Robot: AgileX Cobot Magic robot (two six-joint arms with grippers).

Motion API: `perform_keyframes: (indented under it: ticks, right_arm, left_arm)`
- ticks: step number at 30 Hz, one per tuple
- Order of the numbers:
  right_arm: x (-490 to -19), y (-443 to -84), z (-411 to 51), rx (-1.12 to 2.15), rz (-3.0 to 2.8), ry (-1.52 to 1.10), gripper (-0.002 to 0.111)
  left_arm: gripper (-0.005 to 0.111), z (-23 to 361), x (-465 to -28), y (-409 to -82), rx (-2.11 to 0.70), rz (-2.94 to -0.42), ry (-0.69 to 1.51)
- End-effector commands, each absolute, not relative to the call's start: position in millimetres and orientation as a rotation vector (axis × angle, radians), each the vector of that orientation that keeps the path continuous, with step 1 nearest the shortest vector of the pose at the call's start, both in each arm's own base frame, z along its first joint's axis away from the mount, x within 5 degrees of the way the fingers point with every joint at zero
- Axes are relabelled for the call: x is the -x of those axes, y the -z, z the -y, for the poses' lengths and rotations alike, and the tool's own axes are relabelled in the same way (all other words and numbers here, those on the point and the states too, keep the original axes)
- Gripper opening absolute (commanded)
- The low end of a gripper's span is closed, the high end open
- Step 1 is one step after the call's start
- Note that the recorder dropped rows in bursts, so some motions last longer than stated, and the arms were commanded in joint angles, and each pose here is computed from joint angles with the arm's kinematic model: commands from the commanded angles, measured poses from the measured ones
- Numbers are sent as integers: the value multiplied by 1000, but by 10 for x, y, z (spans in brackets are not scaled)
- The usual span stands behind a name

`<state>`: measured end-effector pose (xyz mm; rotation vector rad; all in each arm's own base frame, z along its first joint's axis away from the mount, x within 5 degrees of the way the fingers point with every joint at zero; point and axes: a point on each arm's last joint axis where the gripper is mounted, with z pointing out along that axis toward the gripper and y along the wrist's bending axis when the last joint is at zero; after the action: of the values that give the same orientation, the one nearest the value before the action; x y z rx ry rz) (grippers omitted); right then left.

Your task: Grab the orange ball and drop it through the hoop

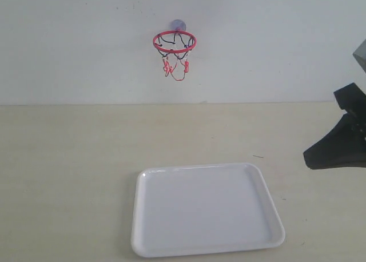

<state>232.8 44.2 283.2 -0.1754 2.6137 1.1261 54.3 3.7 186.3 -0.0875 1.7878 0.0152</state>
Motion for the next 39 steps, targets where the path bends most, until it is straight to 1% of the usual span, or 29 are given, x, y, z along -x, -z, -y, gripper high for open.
perform_keyframes:
  ticks: [1,4,7,11,16,19,23,27,34,39]
  right_arm:
    - [-2318,-3007,-378,130,-2439,-912,0]
    - [-2277,-3104,-360,21,-2256,-731,0]
    - [-2132,-3134,-358,-53,-2083,-569,0]
    - [-1754,-3029,-308,-123,-1891,-426,0]
    - [-1077,-2862,-143,-171,-1650,-363,0]
    - [-796,-2762,-110,-146,-1544,-362,0]
    - [-560,-2672,-83,-128,-1424,-369,0]
    - [-430,-2661,-72,-120,-1343,-386,0]
    - [-430,-2660,-75,-101,-1346,-366,0]
    - [-436,-2620,-93,50,-1387,-208,0]
  left_arm:
    - [4,-36,-542,-1855,94,-1788,-10]
    - [4,-36,-542,-1855,94,-1788,-10]
    - [4,-36,-542,-1855,94,-1788,-10]
    - [4,-36,-542,-1855,94,-1788,-10]
    - [4,-36,-542,-1855,94,-1788,-10]
    - [4,-36,-542,-1855,94,-1788,-10]
    - [4,-36,-542,-1855,94,-1788,-10]
    - [4,-36,-542,-1855,94,-1788,-10]
    - [4,-36,-542,-1855,94,-1788,-10]
    - [4,-36,-542,-1855,94,-1788,-10]
